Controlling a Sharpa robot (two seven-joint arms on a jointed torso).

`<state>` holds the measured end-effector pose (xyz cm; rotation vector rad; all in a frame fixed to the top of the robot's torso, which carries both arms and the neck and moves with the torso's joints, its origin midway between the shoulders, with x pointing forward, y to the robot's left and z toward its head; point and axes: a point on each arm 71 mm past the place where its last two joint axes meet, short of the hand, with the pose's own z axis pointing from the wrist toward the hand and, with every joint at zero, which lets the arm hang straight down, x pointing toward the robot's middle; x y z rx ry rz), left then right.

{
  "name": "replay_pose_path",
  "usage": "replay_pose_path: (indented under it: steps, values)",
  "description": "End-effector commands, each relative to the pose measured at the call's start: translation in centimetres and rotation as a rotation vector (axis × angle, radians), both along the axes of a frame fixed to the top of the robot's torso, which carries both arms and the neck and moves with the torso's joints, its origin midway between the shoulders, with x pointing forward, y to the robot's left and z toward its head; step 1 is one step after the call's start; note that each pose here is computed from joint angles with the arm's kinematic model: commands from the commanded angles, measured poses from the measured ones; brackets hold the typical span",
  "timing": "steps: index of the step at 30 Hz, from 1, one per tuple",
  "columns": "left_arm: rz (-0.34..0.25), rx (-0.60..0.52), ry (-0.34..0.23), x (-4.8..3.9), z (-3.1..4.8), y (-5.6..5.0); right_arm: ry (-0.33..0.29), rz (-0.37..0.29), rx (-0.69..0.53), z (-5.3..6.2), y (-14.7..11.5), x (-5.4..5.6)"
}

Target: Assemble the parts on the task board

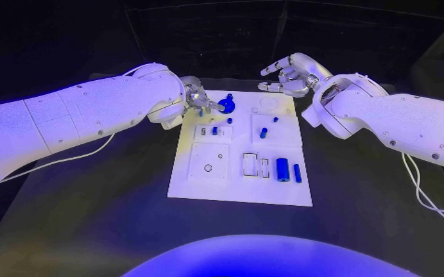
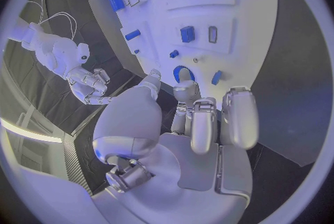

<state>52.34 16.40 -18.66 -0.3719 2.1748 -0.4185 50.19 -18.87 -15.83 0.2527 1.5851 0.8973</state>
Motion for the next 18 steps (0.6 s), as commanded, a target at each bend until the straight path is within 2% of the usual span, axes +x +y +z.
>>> replay_pose_path:
  steps: [1, 5, 8, 12, 18]
  values:
    - [-0.032, 0.030, 0.021, 0.48, 0.88, 0.5, -0.003, 0.005, 0.003, 0.1, 0.0, 0.0]
    - [-0.042, 0.056, 0.035, 1.62, 1.73, 1.2, -0.002, 0.003, 0.004, 0.1, 0.0, 0.1]
    - [-0.036, 0.072, 0.042, 2.55, 2.07, 1.6, -0.001, 0.003, 0.004, 0.1, 0.0, 0.1]
    - [-0.015, 0.091, 0.052, 4.04, 2.21, 2.1, 0.000, 0.005, 0.005, 0.0, 0.1, 0.2]
    - [0.013, 0.106, 0.062, 5.47, 2.05, 2.7, 0.002, 0.007, 0.004, 0.0, 0.2, 0.2]
